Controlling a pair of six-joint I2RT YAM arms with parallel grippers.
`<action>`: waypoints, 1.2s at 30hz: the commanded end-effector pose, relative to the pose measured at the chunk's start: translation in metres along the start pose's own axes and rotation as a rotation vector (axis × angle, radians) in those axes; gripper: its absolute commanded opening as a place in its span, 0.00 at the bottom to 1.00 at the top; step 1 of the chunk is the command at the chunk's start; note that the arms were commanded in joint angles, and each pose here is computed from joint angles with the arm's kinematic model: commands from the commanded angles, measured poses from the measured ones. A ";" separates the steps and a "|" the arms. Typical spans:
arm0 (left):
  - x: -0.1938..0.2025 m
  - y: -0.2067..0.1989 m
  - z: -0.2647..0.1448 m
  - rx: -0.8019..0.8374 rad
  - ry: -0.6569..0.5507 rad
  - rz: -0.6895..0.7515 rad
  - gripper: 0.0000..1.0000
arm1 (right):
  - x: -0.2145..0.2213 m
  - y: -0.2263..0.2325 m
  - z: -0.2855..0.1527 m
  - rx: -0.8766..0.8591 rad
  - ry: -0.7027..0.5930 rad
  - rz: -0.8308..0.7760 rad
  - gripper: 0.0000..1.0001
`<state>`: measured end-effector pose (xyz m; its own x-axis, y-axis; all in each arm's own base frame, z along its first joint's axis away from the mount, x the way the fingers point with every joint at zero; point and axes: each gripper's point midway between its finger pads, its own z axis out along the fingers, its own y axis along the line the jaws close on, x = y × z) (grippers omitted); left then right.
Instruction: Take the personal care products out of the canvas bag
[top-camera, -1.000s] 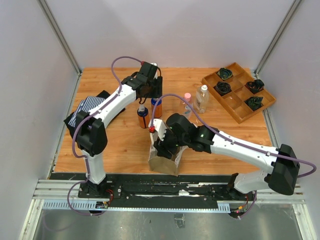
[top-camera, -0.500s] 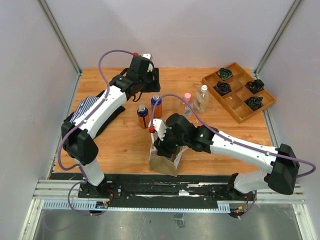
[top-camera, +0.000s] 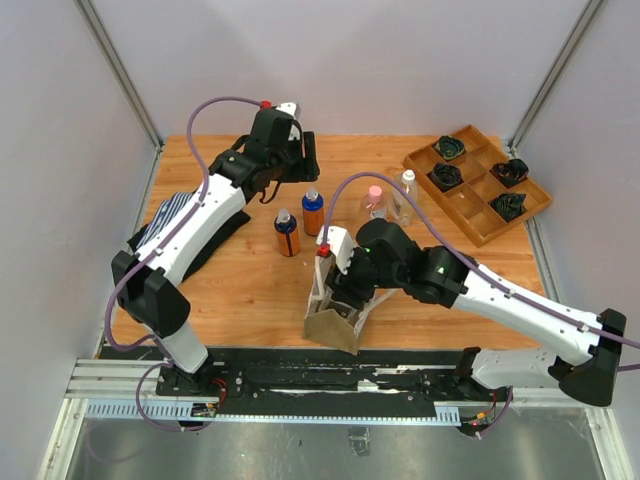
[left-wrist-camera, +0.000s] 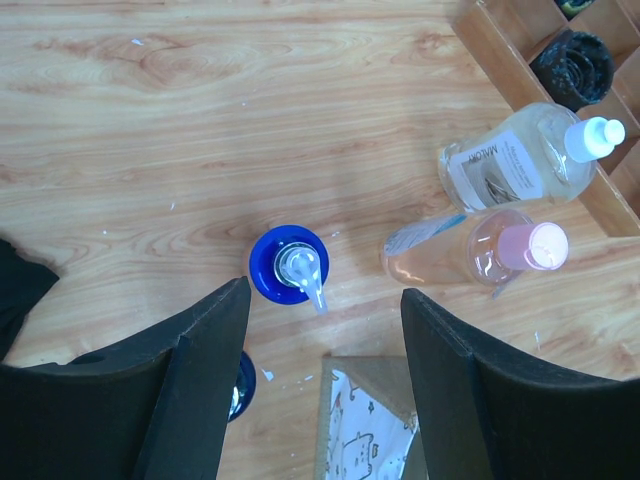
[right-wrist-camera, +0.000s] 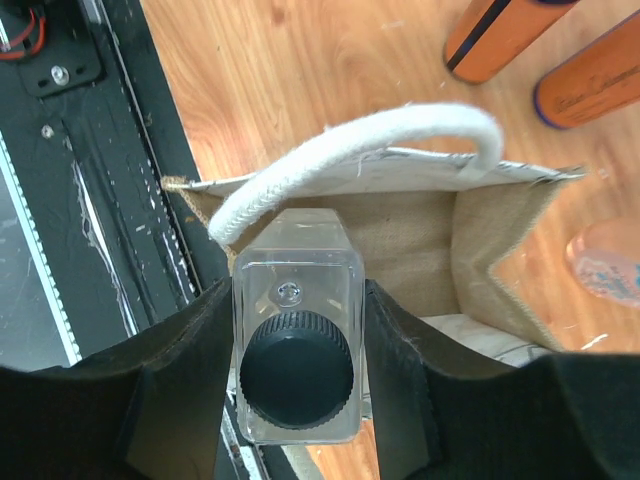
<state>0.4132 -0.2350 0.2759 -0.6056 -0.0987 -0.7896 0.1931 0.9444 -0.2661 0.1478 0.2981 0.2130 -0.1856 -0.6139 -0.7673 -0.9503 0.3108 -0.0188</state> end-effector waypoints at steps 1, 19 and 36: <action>-0.006 0.000 -0.014 0.019 -0.022 -0.001 0.67 | -0.063 -0.006 -0.036 0.057 -0.205 -0.062 0.01; 0.011 0.000 -0.039 0.072 -0.008 -0.004 0.67 | -0.145 -0.122 -0.173 0.618 -0.473 0.016 0.01; 0.026 -0.001 -0.069 0.124 0.000 -0.016 0.67 | -0.043 -0.218 -0.135 0.716 -0.306 0.332 0.01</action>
<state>0.3529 -0.2188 0.2850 -0.6177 -0.0958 -0.7805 0.2625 0.9105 -0.3195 0.3086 0.1620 0.3297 -0.2929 -0.3302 -0.8973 -0.4981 0.8538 -0.1516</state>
